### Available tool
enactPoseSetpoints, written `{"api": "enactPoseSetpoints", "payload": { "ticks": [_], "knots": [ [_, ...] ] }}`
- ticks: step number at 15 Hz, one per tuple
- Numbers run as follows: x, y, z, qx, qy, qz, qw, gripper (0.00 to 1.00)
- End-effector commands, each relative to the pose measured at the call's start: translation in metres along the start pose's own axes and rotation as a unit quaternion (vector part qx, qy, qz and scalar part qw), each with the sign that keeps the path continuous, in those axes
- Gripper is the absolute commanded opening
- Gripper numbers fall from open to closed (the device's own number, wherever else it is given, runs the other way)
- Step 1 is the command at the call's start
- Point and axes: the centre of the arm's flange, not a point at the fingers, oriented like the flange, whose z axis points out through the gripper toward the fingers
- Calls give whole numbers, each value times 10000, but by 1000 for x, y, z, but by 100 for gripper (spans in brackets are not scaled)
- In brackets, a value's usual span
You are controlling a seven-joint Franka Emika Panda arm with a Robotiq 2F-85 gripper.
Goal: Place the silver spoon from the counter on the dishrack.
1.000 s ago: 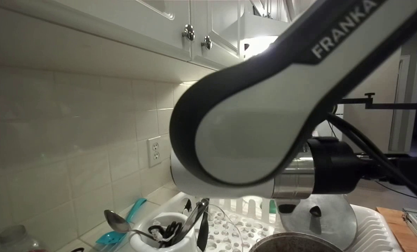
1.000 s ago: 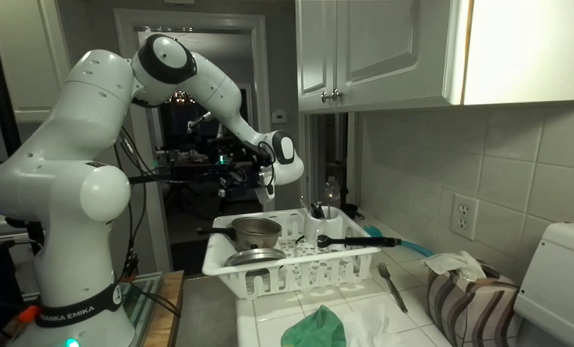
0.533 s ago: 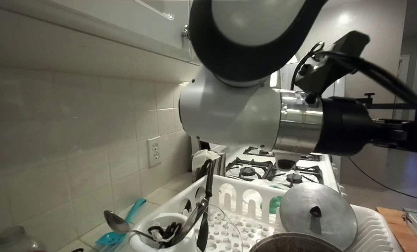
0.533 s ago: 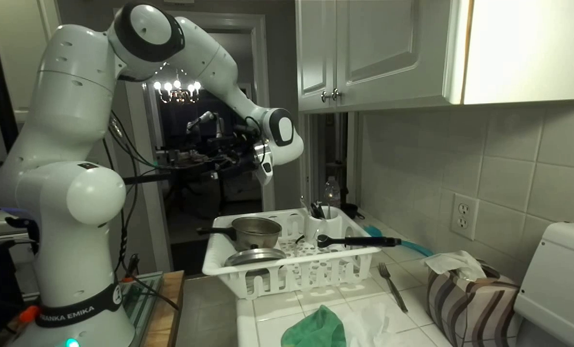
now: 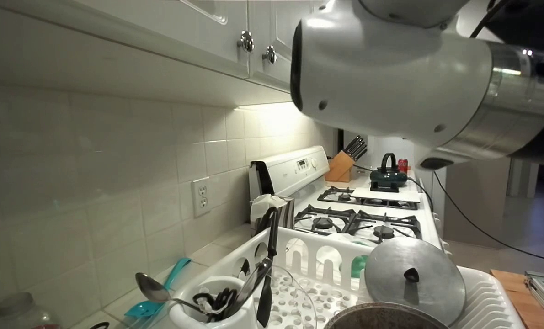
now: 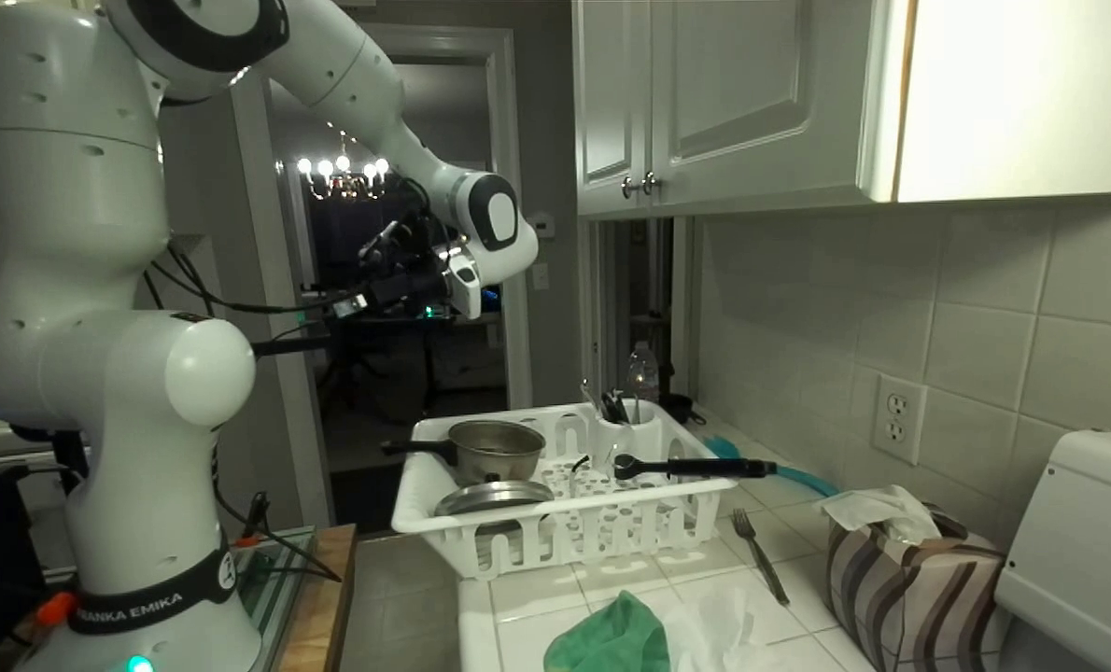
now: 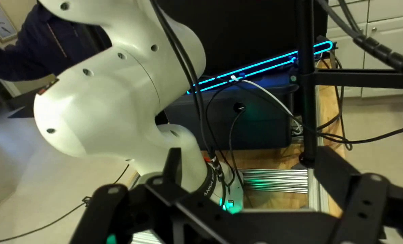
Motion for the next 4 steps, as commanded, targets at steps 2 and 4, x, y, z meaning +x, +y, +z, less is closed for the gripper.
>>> {"api": "enactPoseSetpoints", "payload": {
  "ticks": [2,4],
  "knots": [
    [-67,50,51,657,292,790,9943,100],
    [-37,38,16,415,177,736,9963,100]
  ]
}}
